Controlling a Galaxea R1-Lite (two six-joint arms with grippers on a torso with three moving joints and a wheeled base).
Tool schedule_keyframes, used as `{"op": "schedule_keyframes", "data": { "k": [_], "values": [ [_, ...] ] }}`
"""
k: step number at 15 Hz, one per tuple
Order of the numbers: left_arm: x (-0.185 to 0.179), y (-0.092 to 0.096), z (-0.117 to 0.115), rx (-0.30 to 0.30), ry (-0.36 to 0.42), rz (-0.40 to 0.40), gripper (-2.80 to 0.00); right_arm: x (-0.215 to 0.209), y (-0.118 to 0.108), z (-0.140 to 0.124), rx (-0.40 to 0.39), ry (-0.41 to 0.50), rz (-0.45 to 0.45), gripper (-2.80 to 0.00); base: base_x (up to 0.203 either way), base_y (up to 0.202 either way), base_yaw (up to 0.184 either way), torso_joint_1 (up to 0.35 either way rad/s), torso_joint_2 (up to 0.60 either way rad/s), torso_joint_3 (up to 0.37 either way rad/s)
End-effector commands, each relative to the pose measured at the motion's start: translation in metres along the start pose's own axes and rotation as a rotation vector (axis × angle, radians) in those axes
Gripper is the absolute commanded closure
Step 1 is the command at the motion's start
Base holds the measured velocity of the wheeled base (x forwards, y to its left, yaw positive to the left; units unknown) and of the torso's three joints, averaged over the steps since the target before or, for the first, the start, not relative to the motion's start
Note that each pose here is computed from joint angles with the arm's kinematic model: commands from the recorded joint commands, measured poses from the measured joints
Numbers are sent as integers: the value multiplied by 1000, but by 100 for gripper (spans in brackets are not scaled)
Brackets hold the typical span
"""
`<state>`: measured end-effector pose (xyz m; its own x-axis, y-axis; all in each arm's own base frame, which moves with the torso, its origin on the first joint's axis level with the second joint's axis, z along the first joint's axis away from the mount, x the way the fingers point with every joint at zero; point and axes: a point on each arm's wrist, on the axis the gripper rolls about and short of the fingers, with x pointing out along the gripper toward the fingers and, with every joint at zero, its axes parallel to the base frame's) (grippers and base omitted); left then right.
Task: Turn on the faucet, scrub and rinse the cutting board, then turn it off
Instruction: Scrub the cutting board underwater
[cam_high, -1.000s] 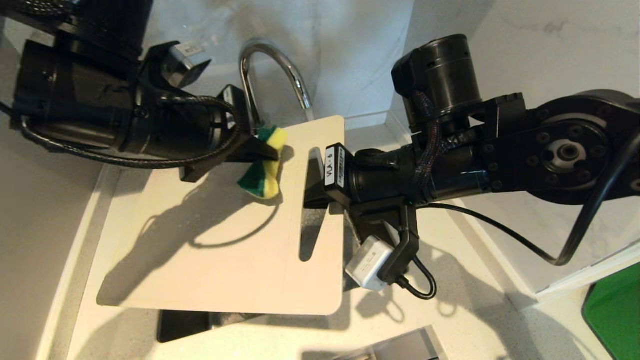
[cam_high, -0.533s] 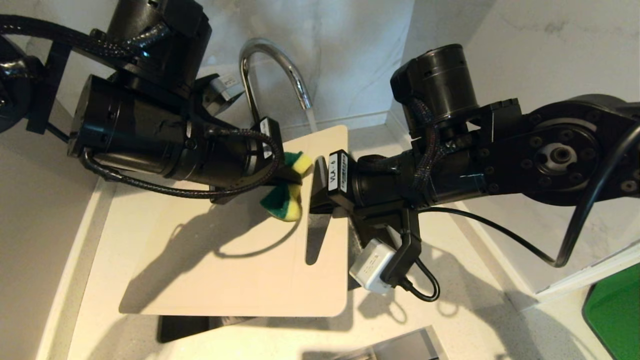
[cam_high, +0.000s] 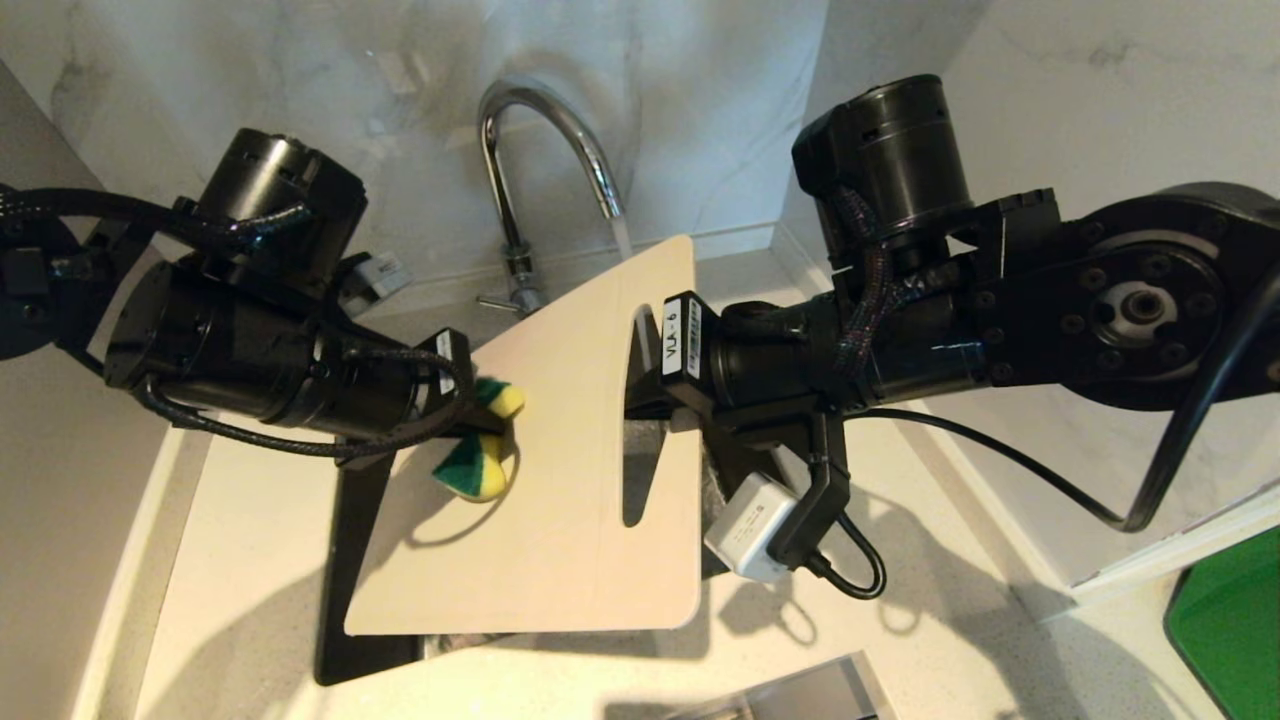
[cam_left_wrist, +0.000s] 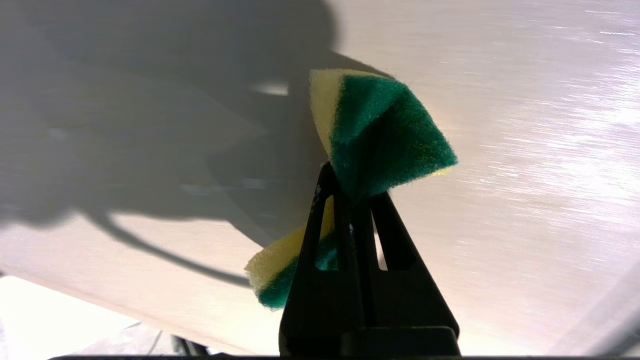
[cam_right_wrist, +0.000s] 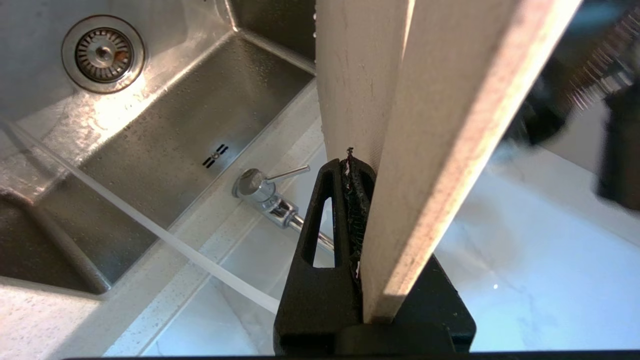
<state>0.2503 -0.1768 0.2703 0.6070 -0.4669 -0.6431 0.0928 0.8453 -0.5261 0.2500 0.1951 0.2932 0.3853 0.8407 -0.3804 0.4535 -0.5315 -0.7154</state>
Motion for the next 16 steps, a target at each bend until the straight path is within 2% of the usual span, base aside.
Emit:
{"op": "schedule_keyframes", "data": {
  "k": [1,8,11,16],
  "values": [
    [-2,24,-3,-23,0,46,0,-1,-1,0,-15,0,-4,0,0,0,0,0,0,0],
    [5,117,3,-101,-28,130,0,-1,-1,-1,-18,8,-11,0,0,0,0,0,0,0],
    [3,144,4,-129,-36,146,0,-1,-1,-1,-18,8,-11,0,0,0,0,0,0,0],
    [-3,173,10,-170,-79,164,0,-4,-1,1,-16,8,-7,0,0,0,0,0,0,0]
  ]
}}
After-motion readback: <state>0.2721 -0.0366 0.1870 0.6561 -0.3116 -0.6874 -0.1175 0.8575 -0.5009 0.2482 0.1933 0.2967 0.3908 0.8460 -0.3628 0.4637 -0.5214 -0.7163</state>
